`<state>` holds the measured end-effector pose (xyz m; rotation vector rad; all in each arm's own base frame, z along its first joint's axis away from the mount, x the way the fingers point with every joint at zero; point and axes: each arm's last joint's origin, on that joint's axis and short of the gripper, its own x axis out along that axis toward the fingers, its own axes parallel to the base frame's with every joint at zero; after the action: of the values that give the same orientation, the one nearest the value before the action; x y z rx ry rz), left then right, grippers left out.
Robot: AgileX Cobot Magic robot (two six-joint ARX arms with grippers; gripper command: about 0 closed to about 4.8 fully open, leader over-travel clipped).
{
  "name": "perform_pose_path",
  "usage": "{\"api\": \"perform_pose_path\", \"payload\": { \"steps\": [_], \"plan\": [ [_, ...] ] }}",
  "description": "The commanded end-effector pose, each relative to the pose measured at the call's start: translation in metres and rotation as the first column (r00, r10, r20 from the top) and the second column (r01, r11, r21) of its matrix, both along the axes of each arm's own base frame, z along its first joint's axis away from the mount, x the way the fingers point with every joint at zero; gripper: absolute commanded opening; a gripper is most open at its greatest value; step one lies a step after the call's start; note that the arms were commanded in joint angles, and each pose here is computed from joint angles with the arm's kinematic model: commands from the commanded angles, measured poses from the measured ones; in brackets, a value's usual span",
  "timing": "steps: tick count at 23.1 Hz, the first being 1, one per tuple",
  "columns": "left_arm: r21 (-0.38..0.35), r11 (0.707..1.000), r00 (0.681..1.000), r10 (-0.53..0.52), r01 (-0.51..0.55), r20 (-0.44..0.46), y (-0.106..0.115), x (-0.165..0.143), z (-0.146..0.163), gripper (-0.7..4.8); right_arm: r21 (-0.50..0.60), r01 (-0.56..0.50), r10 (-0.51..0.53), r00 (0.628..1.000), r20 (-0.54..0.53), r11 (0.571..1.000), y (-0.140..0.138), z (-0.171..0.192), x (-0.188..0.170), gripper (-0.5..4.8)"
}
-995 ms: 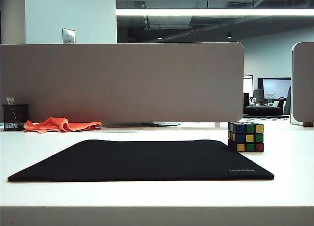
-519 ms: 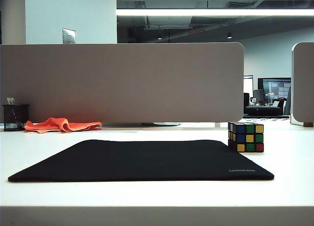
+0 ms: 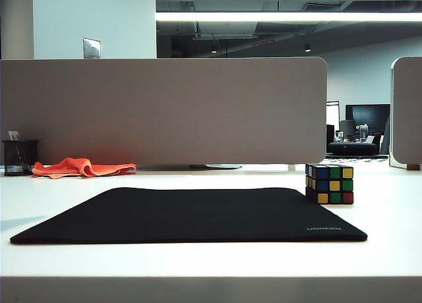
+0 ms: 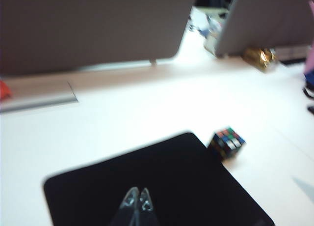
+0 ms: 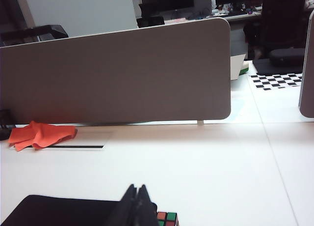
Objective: Pick up the cube on the right side of the mouse pad, then place it in the center of the mouse pad.
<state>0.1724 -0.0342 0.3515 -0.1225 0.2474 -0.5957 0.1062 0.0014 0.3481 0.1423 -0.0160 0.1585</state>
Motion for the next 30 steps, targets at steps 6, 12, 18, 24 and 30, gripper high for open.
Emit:
{"api": "perform_pose_path", "payload": {
  "steps": [6, 12, 18, 24, 30],
  "plan": [
    [0.029, 1.0, 0.996, 0.014, -0.012, -0.091, -0.01, 0.018, -0.011, -0.05, -0.094, 0.072, -0.09, 0.974, -0.209, 0.993, -0.002, 0.003, 0.02, -0.07],
    [0.01, 0.996, 0.989, 0.084, -0.083, -0.118, -0.009, 0.018, -0.012, 0.07, -0.122, 0.045, -0.082, 0.943, -0.323, 0.992, 0.006, -0.002, 0.04, -0.07],
    [-0.039, 0.999, 0.989, 0.005, -0.011, -0.149, -0.011, 0.017, -0.012, 2.2, -0.143, -0.085, 0.001, 0.862, -0.507, 0.986, 0.029, -0.006, 0.079, 2.09],
    [-0.08, 0.991, 0.984, -0.115, 0.105, -0.135, -0.014, 0.015, -0.009, 2.2, -0.13, -0.136, 0.035, 0.809, -0.586, 0.982, 0.045, -0.009, 0.112, 4.79],
    [-0.091, 0.986, 0.975, -0.153, 0.14, -0.16, -0.015, 0.014, -0.011, 2.77, -0.096, -0.121, 0.025, 0.737, -0.675, 0.988, 0.056, -0.008, 0.146, 4.79]
  ]
}}
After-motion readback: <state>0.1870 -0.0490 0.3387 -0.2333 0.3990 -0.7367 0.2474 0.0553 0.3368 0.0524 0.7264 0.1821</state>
